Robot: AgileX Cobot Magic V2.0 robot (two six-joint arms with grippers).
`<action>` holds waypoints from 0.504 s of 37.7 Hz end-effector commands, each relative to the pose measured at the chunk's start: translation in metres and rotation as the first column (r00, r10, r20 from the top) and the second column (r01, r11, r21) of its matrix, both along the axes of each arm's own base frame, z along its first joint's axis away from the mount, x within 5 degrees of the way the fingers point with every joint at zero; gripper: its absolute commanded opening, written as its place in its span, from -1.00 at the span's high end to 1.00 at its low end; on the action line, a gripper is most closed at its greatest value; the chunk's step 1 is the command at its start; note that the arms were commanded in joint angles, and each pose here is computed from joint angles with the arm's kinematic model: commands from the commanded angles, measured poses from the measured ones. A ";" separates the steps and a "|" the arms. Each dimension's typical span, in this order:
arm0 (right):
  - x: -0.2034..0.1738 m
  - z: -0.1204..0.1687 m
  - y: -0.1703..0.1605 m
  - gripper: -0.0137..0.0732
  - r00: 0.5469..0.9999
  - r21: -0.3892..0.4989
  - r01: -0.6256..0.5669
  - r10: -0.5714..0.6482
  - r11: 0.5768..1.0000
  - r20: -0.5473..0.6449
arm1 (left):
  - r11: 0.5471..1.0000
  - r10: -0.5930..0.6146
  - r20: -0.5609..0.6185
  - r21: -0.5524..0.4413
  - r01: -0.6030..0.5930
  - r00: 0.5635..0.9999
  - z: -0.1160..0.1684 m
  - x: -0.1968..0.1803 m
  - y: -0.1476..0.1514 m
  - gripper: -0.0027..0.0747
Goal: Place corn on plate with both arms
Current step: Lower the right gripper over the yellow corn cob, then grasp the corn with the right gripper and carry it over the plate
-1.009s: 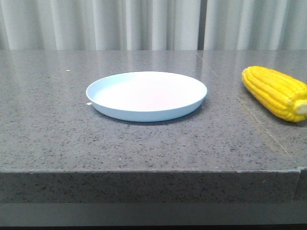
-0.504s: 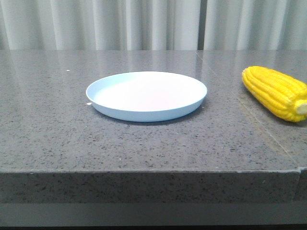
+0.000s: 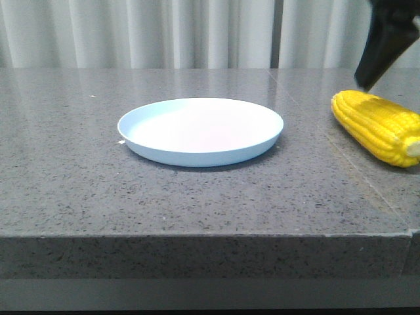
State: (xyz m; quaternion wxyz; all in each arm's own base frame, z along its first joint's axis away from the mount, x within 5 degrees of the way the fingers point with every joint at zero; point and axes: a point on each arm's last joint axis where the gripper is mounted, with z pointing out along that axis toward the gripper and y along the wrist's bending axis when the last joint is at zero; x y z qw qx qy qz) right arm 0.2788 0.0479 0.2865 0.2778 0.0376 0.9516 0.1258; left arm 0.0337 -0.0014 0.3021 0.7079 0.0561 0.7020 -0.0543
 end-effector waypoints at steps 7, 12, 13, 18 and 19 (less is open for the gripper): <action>0.017 -0.007 0.010 -0.71 1.000 0.026 -0.007 0.007 1.000 0.003 | 1.000 -0.010 0.088 -0.011 0.011 0.996 0.013 -0.001 -0.001 0.98; 0.017 -0.006 0.012 -0.30 1.000 0.046 0.000 0.000 0.999 0.001 | 1.000 -0.010 0.088 -0.011 0.011 0.996 0.013 -0.001 -0.001 0.98; 0.017 -0.006 0.012 -0.19 1.000 0.048 0.001 -0.001 0.999 0.003 | 1.000 -0.010 0.088 -0.011 0.011 0.996 0.013 -0.001 -0.001 0.98; 0.016 -0.001 0.011 0.30 0.999 0.054 0.006 -0.007 0.999 0.035 | 1.000 -0.010 0.088 -0.011 0.011 0.996 0.013 -0.001 -0.001 0.98; 0.016 0.003 0.011 0.30 0.999 0.056 0.005 -0.008 0.998 0.047 | 1.000 -0.010 0.088 -0.011 0.011 0.996 0.013 -0.001 -0.001 0.98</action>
